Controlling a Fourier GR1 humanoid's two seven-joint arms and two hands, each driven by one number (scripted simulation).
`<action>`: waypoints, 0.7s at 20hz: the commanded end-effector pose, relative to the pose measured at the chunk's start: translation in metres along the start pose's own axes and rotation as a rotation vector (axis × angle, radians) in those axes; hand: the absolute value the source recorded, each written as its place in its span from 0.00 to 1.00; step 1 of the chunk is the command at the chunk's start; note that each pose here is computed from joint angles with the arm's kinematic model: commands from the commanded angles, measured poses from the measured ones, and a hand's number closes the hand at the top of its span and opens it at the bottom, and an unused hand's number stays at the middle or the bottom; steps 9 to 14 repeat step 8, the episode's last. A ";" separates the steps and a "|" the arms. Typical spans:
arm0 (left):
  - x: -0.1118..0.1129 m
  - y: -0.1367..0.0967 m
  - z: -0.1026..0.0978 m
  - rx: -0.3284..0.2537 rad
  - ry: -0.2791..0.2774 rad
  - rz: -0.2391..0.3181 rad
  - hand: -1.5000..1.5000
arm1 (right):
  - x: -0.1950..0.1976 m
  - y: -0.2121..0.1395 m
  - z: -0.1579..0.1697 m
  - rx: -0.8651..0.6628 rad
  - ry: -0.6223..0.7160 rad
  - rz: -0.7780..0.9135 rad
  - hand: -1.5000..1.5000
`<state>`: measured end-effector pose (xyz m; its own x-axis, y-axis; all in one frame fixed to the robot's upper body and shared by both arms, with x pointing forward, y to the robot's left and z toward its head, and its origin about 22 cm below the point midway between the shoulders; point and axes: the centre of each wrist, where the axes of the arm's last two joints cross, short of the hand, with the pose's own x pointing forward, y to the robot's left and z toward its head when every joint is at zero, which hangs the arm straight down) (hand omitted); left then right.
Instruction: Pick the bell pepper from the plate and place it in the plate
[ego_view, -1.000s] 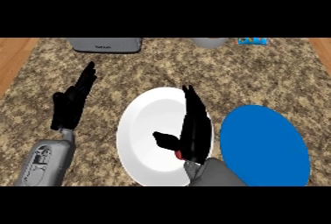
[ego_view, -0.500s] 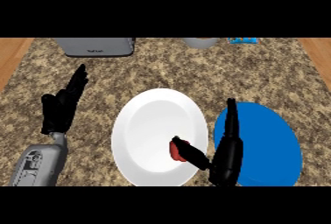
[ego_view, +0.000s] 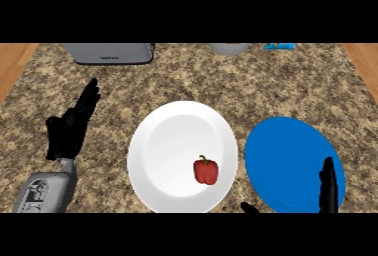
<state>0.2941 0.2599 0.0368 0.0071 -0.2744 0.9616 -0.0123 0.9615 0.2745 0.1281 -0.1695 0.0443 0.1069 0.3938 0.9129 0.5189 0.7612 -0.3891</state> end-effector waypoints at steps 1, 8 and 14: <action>0.006 0.011 -0.021 0.011 -0.005 -0.005 0.50 | -0.011 -0.024 -0.005 -0.031 -0.010 -0.005 0.00; 0.009 -0.007 0.001 -0.012 0.001 0.002 0.50 | -0.037 -0.039 -0.004 -0.036 0.025 -0.013 0.00; 0.009 -0.007 0.001 -0.012 0.001 0.002 0.50 | -0.037 -0.039 -0.004 -0.036 0.025 -0.013 0.00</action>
